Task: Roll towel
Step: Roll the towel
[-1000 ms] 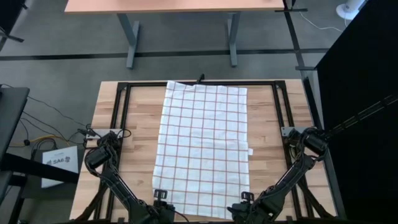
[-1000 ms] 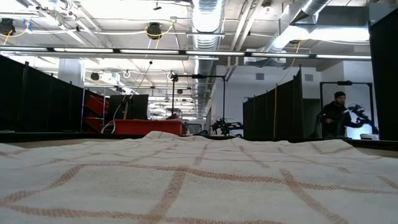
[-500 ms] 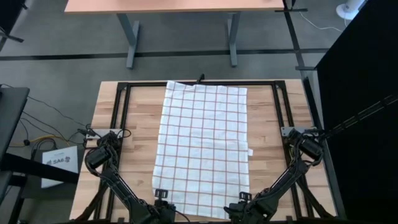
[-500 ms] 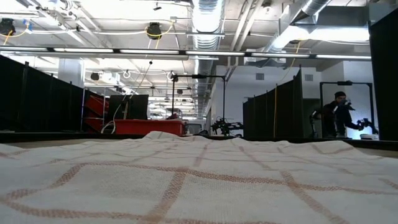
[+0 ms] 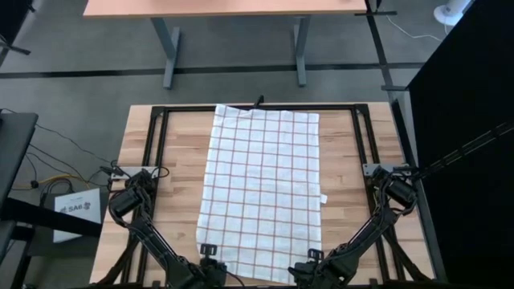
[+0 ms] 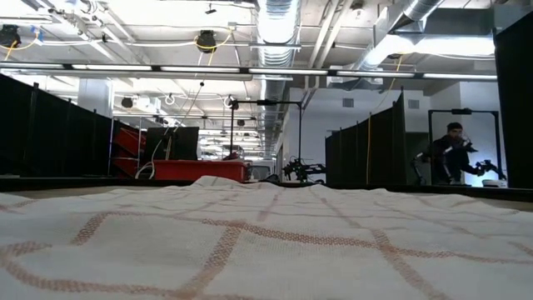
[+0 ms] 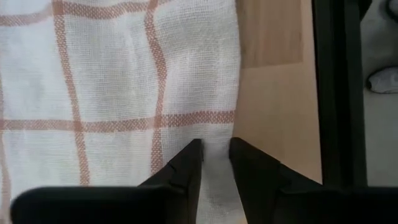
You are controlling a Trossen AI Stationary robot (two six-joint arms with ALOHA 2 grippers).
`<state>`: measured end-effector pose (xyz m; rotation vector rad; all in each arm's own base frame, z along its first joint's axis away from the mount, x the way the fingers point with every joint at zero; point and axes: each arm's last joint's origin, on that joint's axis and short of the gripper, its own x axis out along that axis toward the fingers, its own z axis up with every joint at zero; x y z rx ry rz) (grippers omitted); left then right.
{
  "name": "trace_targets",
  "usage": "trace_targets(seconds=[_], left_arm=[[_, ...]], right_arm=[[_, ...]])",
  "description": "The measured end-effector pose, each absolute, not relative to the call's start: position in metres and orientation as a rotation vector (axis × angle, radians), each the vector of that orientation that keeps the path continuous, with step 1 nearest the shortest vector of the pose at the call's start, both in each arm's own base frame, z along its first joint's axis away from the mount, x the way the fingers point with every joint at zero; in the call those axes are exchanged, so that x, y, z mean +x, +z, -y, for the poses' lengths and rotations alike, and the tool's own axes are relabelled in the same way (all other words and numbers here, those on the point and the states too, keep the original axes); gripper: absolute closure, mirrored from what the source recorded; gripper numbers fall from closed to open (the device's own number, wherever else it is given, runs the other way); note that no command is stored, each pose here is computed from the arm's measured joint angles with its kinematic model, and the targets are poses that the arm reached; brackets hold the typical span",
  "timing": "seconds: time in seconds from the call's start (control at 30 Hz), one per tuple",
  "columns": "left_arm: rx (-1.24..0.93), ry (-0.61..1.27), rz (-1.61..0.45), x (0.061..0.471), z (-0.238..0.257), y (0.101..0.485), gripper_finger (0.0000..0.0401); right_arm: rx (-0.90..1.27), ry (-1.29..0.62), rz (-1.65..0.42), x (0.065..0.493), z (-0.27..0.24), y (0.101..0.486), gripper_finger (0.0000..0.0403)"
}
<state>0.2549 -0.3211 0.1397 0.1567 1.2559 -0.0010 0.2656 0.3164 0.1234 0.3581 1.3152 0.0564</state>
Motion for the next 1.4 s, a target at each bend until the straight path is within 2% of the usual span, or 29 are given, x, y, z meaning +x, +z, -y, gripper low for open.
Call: trace_targets(seconds=[0.2,0.4,0.57,0.7,0.83,0.97,1.1,1.27,1.4], left_arm=[[0.156,-0.024,-1.275,0.253,0.322,0.138,0.0394],[0.166,-0.037,-1.283,0.252,0.322,0.137,0.0396],[0.168,-0.047,-1.282,0.253,0.323,0.138,0.0392],[0.166,-0.046,-1.283,0.253,0.323,0.138,0.0391],[0.158,-0.046,-1.289,0.253,0.322,0.138,0.0391],[0.157,-0.045,-1.291,0.253,0.322,0.137,0.039],[0.154,-0.043,-1.292,0.253,0.322,0.137,0.039],[0.148,-0.036,-1.296,0.253,0.322,0.137,0.039],[0.145,-0.032,-1.296,0.253,0.322,0.137,0.039]], right_arm=[[0.343,0.055,-1.322,0.263,-0.317,0.123,0.0297],[0.352,0.083,-1.327,0.264,-0.318,0.122,0.0303],[0.477,0.11,-1.332,0.267,-0.324,0.124,0.0303],[0.434,0.198,-1.309,0.272,-0.324,0.125,0.0303],[0.346,0.206,-1.407,0.277,-0.315,0.133,0.0301],[0.113,0.158,-1.504,0.277,-0.302,0.149,0.0283],[-0.017,0.128,-1.532,0.279,-0.292,0.159,0.0244],[0.043,0.133,-1.489,0.28,-0.299,0.159,0.019],[0.089,0.128,-1.466,0.276,-0.308,0.159,0.0163]])
